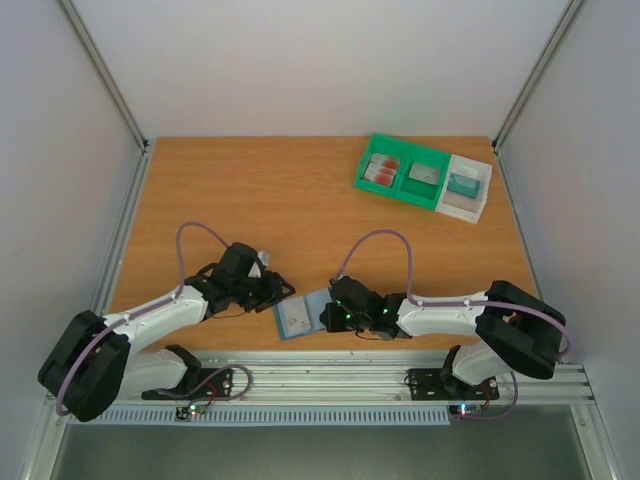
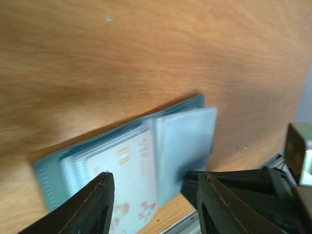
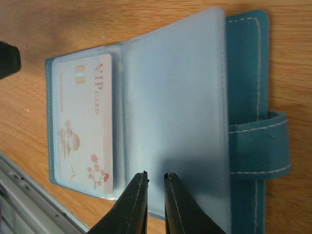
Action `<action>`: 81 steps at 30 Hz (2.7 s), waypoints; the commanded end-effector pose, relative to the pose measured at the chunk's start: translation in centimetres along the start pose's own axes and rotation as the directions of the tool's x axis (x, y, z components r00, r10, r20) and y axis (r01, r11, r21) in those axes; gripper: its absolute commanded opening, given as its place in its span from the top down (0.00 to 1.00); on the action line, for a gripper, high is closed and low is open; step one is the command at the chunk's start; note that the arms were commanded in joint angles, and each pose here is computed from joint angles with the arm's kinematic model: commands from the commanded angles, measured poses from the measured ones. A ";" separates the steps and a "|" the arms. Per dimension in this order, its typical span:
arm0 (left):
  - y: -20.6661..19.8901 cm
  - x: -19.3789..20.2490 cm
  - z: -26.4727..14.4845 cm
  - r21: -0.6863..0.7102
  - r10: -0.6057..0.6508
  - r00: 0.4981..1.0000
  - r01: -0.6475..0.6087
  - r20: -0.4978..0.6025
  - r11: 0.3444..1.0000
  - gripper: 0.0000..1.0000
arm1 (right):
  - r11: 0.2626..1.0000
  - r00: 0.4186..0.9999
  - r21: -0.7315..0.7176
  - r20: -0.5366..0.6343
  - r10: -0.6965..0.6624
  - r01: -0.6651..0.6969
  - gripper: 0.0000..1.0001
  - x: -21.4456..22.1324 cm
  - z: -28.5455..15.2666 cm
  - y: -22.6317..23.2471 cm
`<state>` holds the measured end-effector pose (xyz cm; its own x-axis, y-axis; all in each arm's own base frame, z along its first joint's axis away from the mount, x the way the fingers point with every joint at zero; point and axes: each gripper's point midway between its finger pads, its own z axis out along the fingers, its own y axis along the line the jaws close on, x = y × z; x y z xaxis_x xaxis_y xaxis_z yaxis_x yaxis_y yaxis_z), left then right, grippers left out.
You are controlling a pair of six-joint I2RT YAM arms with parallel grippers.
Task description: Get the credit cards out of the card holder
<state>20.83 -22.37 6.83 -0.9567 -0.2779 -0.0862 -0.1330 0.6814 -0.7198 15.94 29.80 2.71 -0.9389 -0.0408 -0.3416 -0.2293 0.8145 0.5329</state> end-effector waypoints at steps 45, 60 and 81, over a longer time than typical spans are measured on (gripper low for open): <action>5.4 0.3 1.7 -0.149 0.091 0.995 -0.096 -0.041 0.984 0.90 | 0.979 0.994 -0.183 -0.073 0.078 -0.090 0.99 -1.4 2.8 1.9; 5.2 0.3 1.7 -0.148 0.104 0.993 -0.110 -0.052 0.983 0.90 | 0.980 0.992 -0.167 -0.074 0.100 -0.111 0.99 -1.6 1.9 0.9; 5.0 0.0 1.5 -0.146 0.147 0.988 -0.151 -0.039 0.978 0.90 | 0.978 0.989 -0.192 -0.139 0.050 -0.077 0.99 -2.4 0.3 1.7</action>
<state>19.88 -20.06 1.96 -0.9797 -0.1613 -0.1194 -0.0577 0.7962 -0.6023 17.89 31.65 3.92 -0.9739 -0.0607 -0.2187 -0.1984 0.6958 0.6903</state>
